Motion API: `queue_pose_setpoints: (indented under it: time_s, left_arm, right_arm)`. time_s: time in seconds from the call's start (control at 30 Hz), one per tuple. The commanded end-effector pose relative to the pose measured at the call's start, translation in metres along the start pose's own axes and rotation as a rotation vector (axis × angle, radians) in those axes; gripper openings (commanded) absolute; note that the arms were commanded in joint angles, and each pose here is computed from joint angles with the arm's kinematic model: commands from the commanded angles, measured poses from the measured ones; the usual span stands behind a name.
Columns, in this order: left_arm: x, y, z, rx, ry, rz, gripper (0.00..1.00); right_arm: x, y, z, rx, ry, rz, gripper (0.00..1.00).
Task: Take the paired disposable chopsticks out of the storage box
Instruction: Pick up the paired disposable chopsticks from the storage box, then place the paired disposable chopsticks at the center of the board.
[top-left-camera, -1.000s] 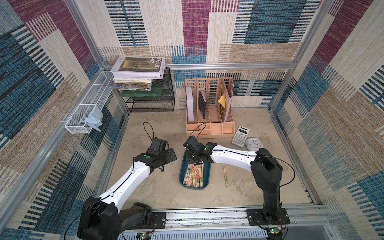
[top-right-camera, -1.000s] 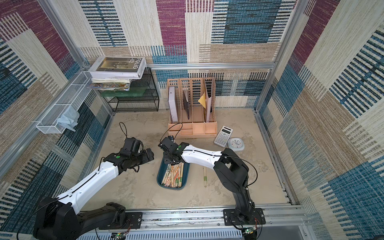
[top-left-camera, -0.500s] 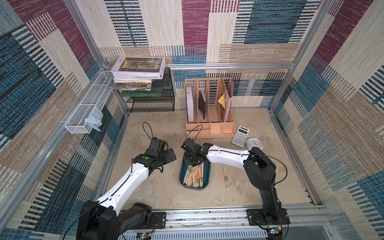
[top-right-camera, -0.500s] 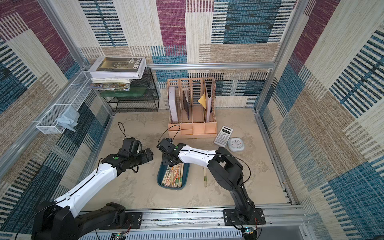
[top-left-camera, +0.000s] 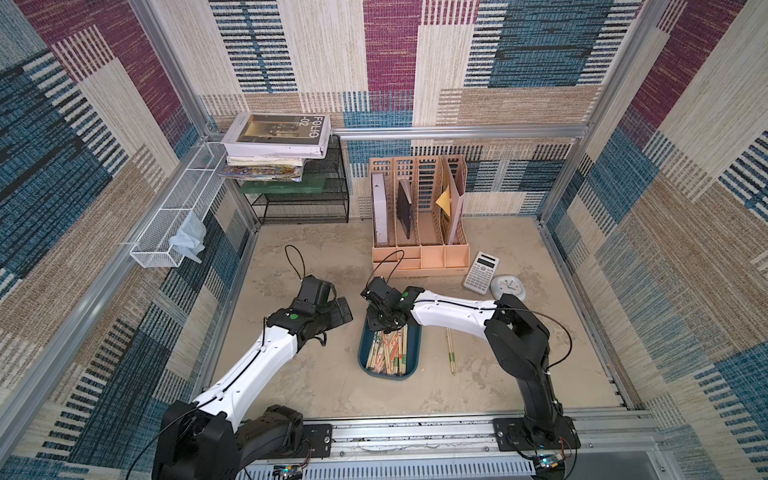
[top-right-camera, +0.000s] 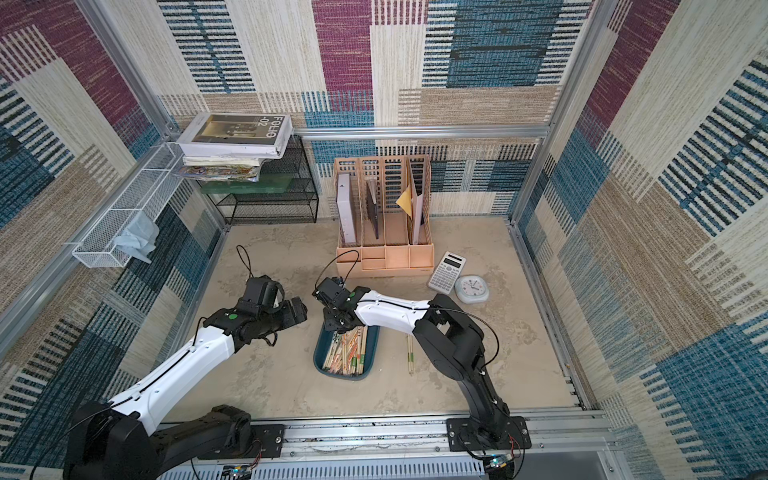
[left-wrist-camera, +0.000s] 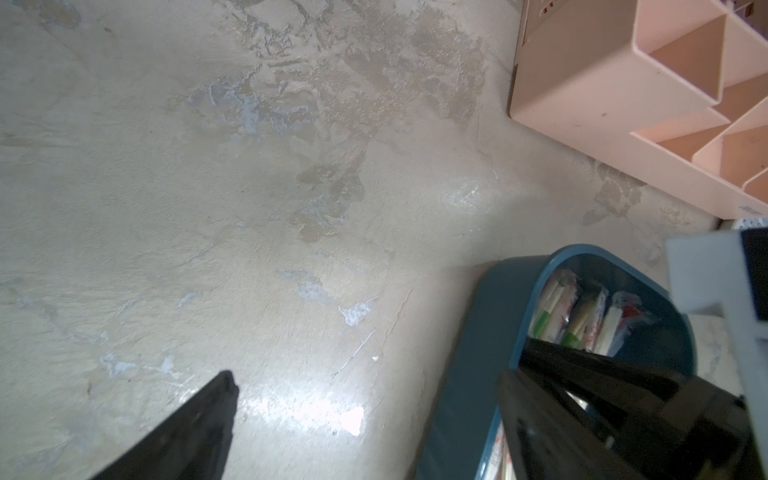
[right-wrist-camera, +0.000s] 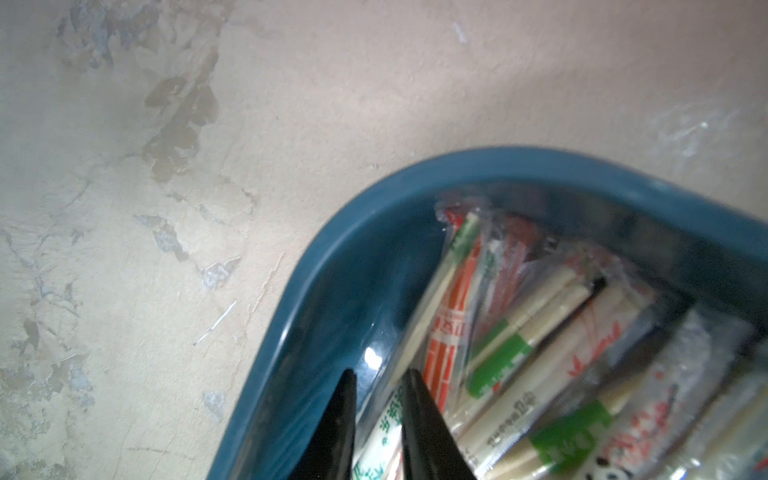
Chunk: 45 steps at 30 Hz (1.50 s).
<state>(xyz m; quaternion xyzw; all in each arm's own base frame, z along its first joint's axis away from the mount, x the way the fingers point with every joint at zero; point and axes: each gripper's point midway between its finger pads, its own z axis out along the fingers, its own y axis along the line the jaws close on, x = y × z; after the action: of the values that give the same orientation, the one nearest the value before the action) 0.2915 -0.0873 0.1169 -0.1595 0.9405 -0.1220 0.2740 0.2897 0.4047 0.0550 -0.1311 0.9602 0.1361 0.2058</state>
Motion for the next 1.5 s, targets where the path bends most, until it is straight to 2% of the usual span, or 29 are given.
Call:
queue_pose_setpoints:
  time_s: [0.0,0.1,0.57,0.97,1.23,1.47]
  left_arm:
    - [-0.002,0.0,-0.001,0.001,-0.006,0.006,0.99]
    - [-0.002,0.0,-0.002,0.001,-0.007,0.008,0.99]
    - [-0.005,-0.005,-0.002,0.012,-0.002,0.006,0.99]
    - [-0.008,-0.015,-0.005,0.046,0.009,0.019,0.99]
    - [0.0,-0.034,-0.004,0.119,0.06,0.038,0.99]
    - [0.021,-0.051,0.003,0.115,0.104,0.087,0.99]
  right_arm:
    - [0.002,0.0,-0.003,0.003,0.005,-0.004,0.21]
    - [0.001,0.001,-0.005,-0.004,0.003,-0.003,0.15]
    - [-0.008,0.007,-0.029,-0.049,-0.037,0.011,0.0]
    - [-0.035,-0.001,-0.079,-0.067,-0.149,0.039,0.0]
    - [-0.057,-0.031,-0.121,-0.058,-0.245,0.082,0.0]
    - [-0.056,-0.095,-0.147,0.007,-0.296,0.169,0.0]
